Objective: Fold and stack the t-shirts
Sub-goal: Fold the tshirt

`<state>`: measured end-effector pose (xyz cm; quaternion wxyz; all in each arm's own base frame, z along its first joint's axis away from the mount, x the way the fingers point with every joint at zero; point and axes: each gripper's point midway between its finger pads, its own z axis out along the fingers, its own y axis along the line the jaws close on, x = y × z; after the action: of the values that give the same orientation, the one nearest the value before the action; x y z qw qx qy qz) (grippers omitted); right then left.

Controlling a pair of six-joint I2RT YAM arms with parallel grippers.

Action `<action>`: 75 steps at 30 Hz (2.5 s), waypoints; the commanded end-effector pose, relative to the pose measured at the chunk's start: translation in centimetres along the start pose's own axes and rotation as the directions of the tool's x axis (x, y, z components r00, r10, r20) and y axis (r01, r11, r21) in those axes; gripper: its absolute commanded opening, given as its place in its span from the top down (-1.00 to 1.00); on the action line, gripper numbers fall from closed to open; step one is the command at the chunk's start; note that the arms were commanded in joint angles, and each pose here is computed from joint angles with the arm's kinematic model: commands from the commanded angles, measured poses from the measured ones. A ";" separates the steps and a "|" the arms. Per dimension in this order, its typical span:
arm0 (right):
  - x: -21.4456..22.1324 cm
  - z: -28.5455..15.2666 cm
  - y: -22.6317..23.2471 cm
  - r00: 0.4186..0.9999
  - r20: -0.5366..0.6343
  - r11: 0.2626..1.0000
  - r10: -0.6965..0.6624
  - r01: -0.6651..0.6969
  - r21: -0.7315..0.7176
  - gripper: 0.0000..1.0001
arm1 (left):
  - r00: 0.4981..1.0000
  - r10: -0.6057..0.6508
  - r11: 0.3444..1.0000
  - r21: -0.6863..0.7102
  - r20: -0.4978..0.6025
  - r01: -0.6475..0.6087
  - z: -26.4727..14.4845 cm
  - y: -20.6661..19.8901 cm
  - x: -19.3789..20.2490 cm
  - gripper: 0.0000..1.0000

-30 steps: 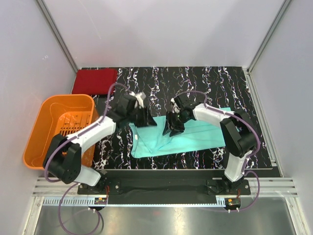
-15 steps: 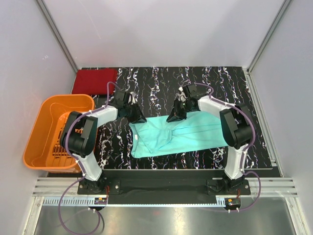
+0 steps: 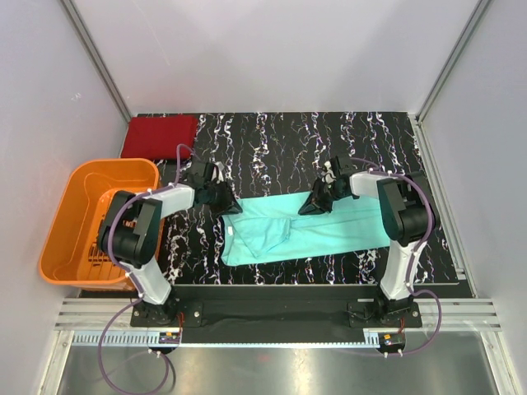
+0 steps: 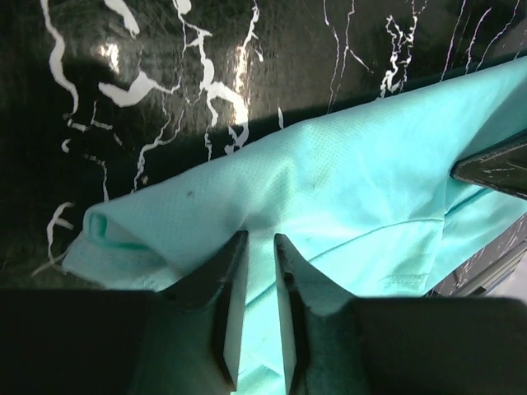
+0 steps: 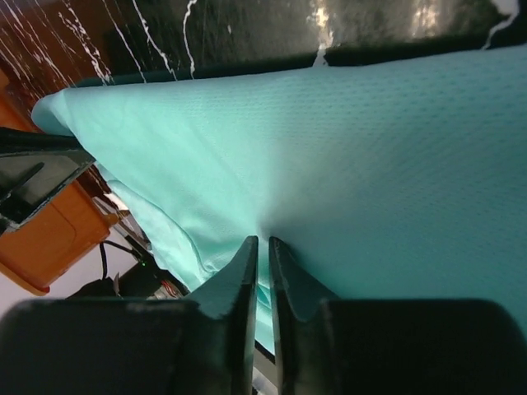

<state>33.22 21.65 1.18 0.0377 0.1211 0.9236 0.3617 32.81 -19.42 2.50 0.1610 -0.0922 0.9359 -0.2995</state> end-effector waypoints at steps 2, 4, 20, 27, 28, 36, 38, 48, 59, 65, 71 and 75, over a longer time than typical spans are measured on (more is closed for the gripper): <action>-1.0 -1.5 0.8 0.993 0.074 0.995 -0.092 0.088 0.044 0.54 | 0.988 0.091 0.996 0.005 0.128 -0.093 -3.8 -2.2 -2.5 0.43; -1.6 -2.4 1.7 0.990 0.089 0.993 -0.108 0.104 0.049 0.45 | 0.982 0.104 0.994 0.006 0.157 -0.106 -4.8 -2.7 -3.1 0.39; -7.9 -5.9 -3.2 0.968 0.202 0.952 -0.150 0.087 0.292 0.20 | 0.997 0.019 0.993 -0.119 0.078 -0.009 -0.1 2.2 -2.2 0.63; -5.9 -8.0 -1.7 0.929 0.200 0.897 -0.311 0.218 0.384 -0.37 | 0.994 0.035 0.985 -0.170 0.106 -0.016 1.0 2.5 -4.5 0.58; -5.6 -8.1 -1.1 0.918 0.194 0.886 -0.346 0.252 0.389 -0.46 | 0.994 0.036 0.984 -0.175 0.099 -0.019 1.2 2.6 -4.8 0.57; -0.9 -6.0 7.0 0.690 0.077 0.667 -0.720 0.656 0.353 -0.99 | 0.960 0.209 0.968 -0.182 0.186 -0.176 -1.4 -2.1 -12.8 0.31; 0.1 -5.0 8.5 0.615 0.039 0.591 -0.788 0.736 0.331 -0.99 | 0.944 0.243 0.964 -0.168 0.222 -0.208 -3.8 -3.9 -13.6 0.14; 3.6 1.4 10.8 0.284 -0.196 0.255 -0.938 0.953 0.162 -0.99 | 0.798 0.319 0.936 -0.039 0.512 -0.349 -23.1 -12.5 -11.9 -0.05; 6.0 8.8 9.0 0.202 -0.342 0.184 -0.917 0.979 0.085 -0.99 | 0.774 0.301 0.906 0.085 0.557 -0.414 -28.4 -11.5 -0.9 -0.16; 0.1 12.3 7.5 0.394 -0.324 0.262 -0.860 0.886 0.383 -0.99 | 0.739 0.330 0.890 0.069 0.587 -0.451 -29.9 -11.3 0.5 -0.17; -11.3 11.2 5.5 0.789 -0.034 0.574 -0.613 0.474 0.668 -0.99 | 0.750 0.363 0.890 0.033 0.553 -0.455 -29.5 -10.6 0.7 -0.18; -15.7 10.3 6.7 0.914 0.275 0.838 -0.298 0.113 0.533 -1.00 | 0.803 0.338 0.897 0.089 0.491 -0.432 -28.0 -10.7 1.2 -0.16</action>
<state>50.27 36.63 2.42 0.2909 -0.1387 0.9416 0.0978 22.67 -12.57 29.55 0.4574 0.0317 0.8373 -0.2978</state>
